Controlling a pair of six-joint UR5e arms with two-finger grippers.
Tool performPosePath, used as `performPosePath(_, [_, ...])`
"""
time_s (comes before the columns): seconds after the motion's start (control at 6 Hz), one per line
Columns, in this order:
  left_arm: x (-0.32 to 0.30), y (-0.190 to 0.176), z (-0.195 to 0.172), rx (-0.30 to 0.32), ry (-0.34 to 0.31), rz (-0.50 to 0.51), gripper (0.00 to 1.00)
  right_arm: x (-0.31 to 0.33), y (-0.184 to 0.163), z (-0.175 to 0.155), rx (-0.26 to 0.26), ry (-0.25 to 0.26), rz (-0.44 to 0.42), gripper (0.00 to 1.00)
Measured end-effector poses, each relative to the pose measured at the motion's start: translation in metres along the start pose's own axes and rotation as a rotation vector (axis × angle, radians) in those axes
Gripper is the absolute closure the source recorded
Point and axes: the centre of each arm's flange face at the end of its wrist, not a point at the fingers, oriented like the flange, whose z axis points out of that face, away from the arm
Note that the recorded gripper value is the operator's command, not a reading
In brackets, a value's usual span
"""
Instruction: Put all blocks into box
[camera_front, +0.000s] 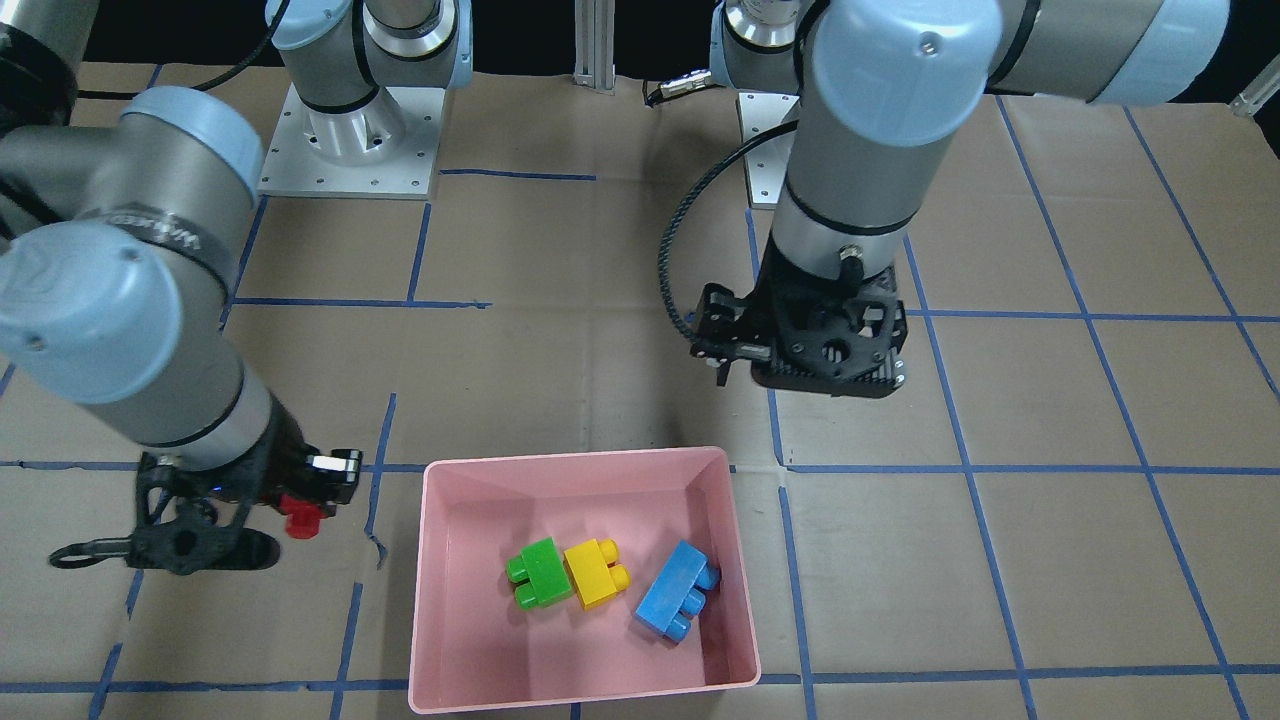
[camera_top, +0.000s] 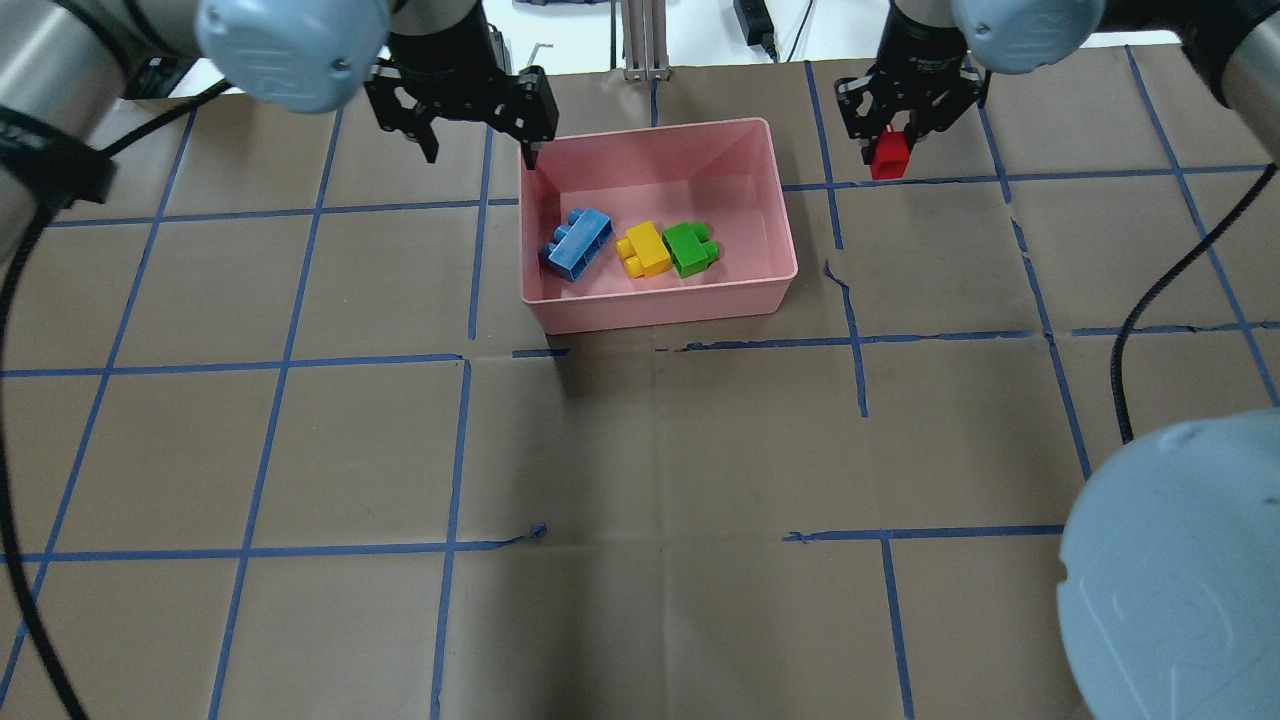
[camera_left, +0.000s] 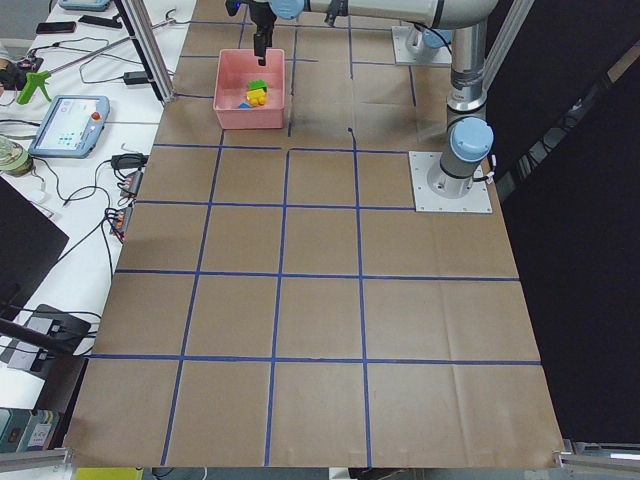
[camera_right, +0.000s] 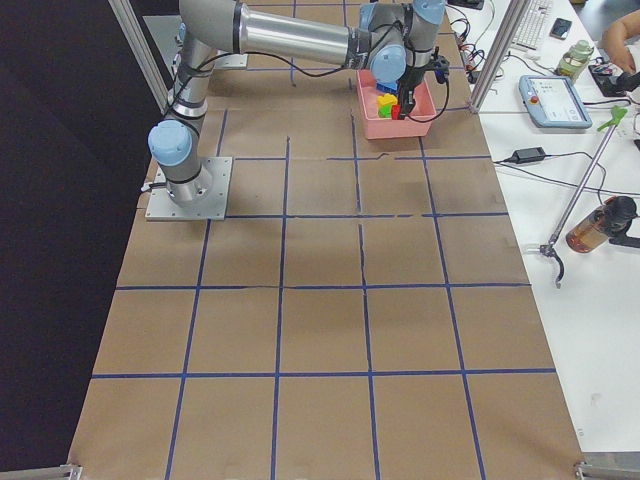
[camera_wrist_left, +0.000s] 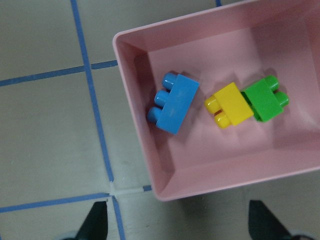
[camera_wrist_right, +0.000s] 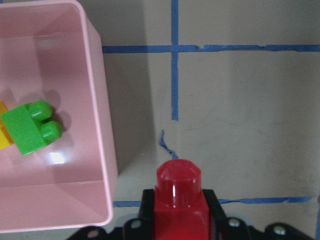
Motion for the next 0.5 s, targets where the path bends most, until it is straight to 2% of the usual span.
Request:
performPosePath(0.17, [-0.023, 0.031, -0.016, -0.014, -0.007, -0.036, 0.01, -0.052, 0.009, 0.013, 0.001, -0.003, 0.061, 0.75])
performPosePath(0.33, [-0.032, 0.053, -0.019, -0.029, -0.014, -0.054, 0.01, -0.104, 0.015, 0.040, 0.005, -0.006, 0.111, 0.67])
performPosePath(0.5, [-0.037, 0.069, -0.015, -0.044, -0.016, -0.064, 0.01, -0.147, 0.018, 0.076, 0.005, -0.007, 0.140, 0.38])
